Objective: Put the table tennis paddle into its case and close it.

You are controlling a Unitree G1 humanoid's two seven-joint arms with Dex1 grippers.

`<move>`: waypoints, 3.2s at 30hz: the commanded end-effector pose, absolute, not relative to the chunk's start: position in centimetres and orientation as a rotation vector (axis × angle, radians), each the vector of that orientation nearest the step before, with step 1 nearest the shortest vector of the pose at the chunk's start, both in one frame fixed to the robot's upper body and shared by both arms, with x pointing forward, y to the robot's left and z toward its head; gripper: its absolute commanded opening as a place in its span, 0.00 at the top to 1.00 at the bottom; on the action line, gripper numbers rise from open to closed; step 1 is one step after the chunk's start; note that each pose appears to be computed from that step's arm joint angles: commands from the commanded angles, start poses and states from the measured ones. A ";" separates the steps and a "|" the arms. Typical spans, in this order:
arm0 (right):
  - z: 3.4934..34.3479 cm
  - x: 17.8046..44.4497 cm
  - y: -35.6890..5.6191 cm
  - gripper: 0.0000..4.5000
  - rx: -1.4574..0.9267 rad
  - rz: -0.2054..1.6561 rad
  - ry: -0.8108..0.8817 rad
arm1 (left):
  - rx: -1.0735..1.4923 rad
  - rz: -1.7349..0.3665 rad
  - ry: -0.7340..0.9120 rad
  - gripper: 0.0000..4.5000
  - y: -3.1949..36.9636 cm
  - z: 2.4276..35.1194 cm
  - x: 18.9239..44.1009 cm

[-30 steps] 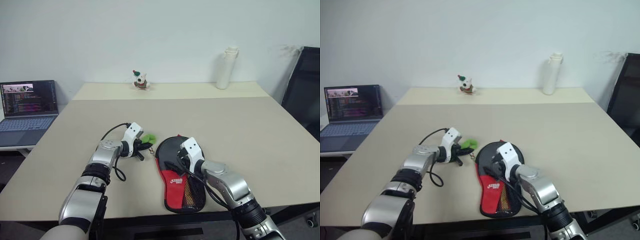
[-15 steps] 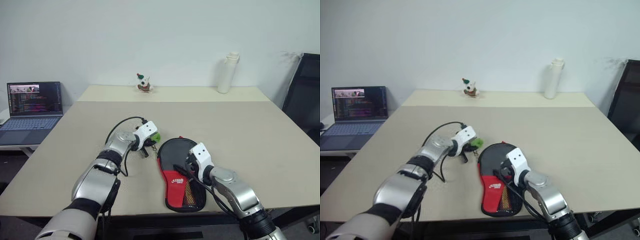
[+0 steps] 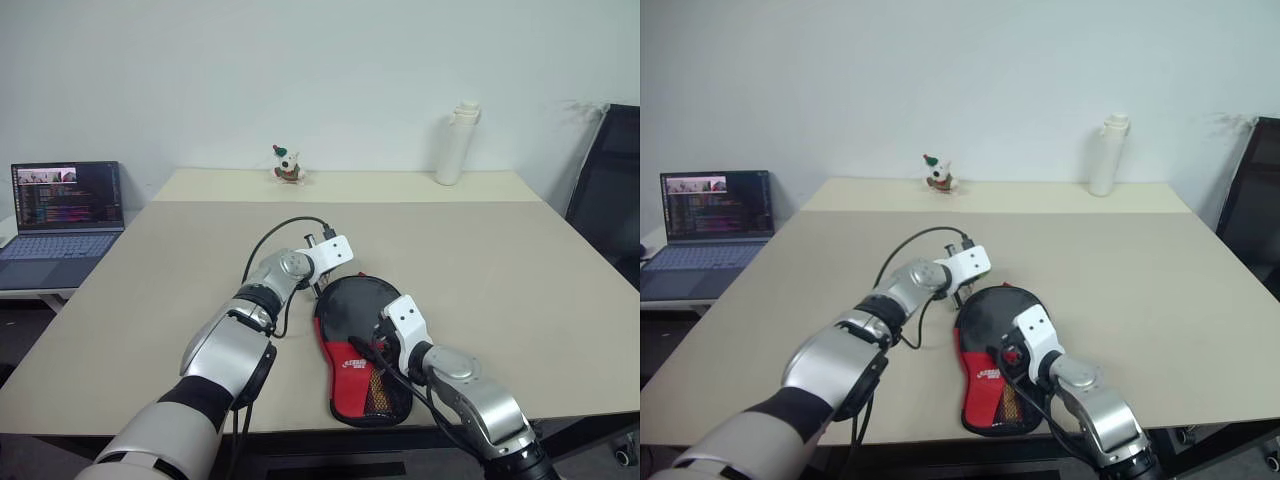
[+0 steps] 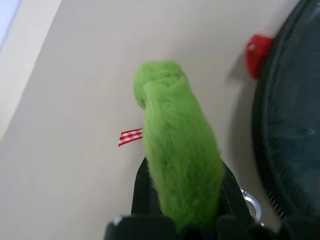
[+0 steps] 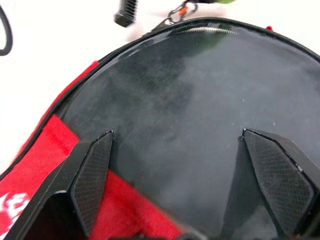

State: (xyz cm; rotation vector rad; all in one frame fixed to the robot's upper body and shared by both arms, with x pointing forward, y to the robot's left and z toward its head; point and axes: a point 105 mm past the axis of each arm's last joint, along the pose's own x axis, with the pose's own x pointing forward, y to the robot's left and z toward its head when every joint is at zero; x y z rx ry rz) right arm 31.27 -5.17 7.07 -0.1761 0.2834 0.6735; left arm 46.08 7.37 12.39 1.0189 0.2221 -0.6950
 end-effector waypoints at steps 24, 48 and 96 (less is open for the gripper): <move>0.5 25.3 -3.9 0.00 -0.127 0.694 0.569 | 1.390 -0.883 -0.494 0.99 -9.9 17.7 40.9; 5.6 28.4 -5.9 0.00 -0.064 0.682 0.455 | 0.900 -0.827 -0.275 0.42 -3.0 21.9 44.4; 9.3 45.2 -14.5 0.51 -0.056 0.377 0.372 | 0.441 -1.186 0.109 0.41 4.5 10.2 37.7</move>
